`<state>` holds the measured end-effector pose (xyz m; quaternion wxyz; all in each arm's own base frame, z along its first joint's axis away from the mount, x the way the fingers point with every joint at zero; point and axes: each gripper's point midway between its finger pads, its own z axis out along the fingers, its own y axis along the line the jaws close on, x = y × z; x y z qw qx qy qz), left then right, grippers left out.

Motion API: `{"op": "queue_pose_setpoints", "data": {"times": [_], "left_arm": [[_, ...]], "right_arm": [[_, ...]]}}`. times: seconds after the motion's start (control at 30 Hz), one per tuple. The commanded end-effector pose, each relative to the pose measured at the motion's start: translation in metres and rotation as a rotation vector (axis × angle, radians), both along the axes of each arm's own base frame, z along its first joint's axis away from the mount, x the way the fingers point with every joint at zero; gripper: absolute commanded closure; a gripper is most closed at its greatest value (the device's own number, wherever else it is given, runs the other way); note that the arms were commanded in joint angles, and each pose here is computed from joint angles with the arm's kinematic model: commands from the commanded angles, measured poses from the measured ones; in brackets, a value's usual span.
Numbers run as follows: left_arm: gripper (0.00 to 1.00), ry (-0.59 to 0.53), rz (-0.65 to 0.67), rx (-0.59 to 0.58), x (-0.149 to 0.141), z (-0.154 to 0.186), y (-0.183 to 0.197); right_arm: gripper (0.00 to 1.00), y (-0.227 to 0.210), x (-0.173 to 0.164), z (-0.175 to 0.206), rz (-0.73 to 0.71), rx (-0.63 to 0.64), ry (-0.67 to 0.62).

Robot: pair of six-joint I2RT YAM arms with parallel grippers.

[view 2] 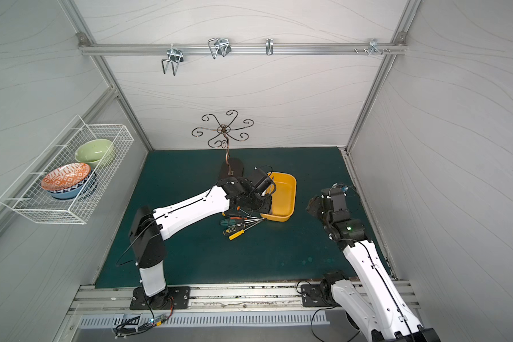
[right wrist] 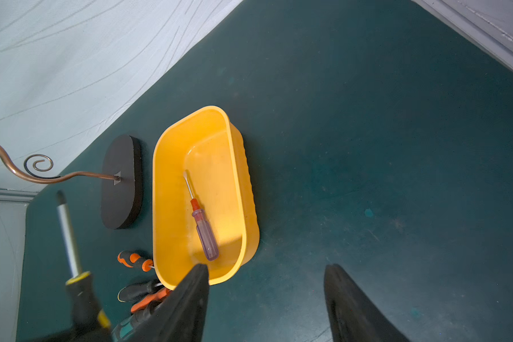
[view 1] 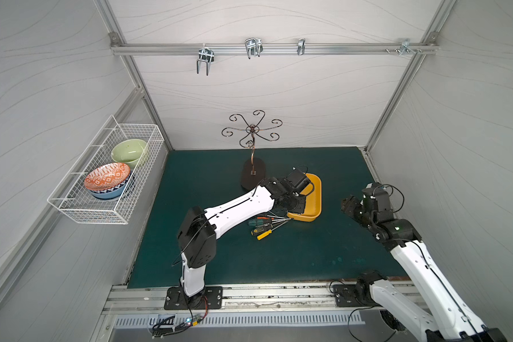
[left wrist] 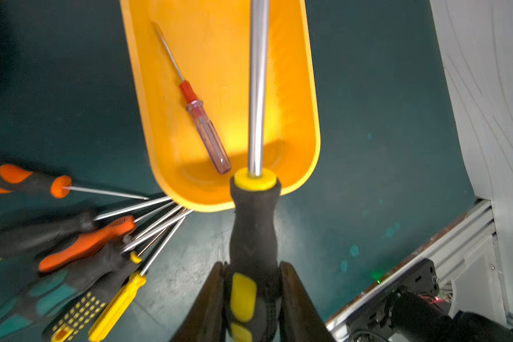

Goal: Put the screwdriver on the desktop into the storage box
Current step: Place the screwdriver in the storage box.

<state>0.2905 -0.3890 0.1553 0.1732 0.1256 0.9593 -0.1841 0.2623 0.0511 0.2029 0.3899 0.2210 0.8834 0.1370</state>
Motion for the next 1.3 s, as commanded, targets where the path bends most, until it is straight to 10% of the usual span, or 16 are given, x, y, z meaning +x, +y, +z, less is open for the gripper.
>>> {"op": "queue_pose_setpoints", "data": {"times": [0.0, 0.5, 0.8, 1.0, 1.27], "left_arm": [[1.00, 0.018, 0.048, 0.001, 0.016, -0.011, -0.014], [1.00, 0.017, 0.114, 0.055, 0.056, -0.069, -0.050], [0.65, 0.010, 0.093, 0.080, 0.063, -0.082, -0.057], [0.46, -0.079, 0.124, 0.073, 0.067, -0.049, -0.045], [0.47, -0.282, 0.108, 0.051, 0.058, 0.036, -0.006]], "right_arm": [[0.35, -0.005, -0.001, 0.005, -0.017, -0.011, -0.006], [0.35, -0.001, 0.001, -0.008, -0.010, 0.002, 0.021], [0.35, 0.001, 0.004, -0.012, -0.002, 0.002, 0.030], [0.35, 0.003, 0.007, -0.013, -0.001, 0.007, 0.030], [0.37, 0.009, 0.006, -0.012, 0.049, 0.004, 0.031]]}}
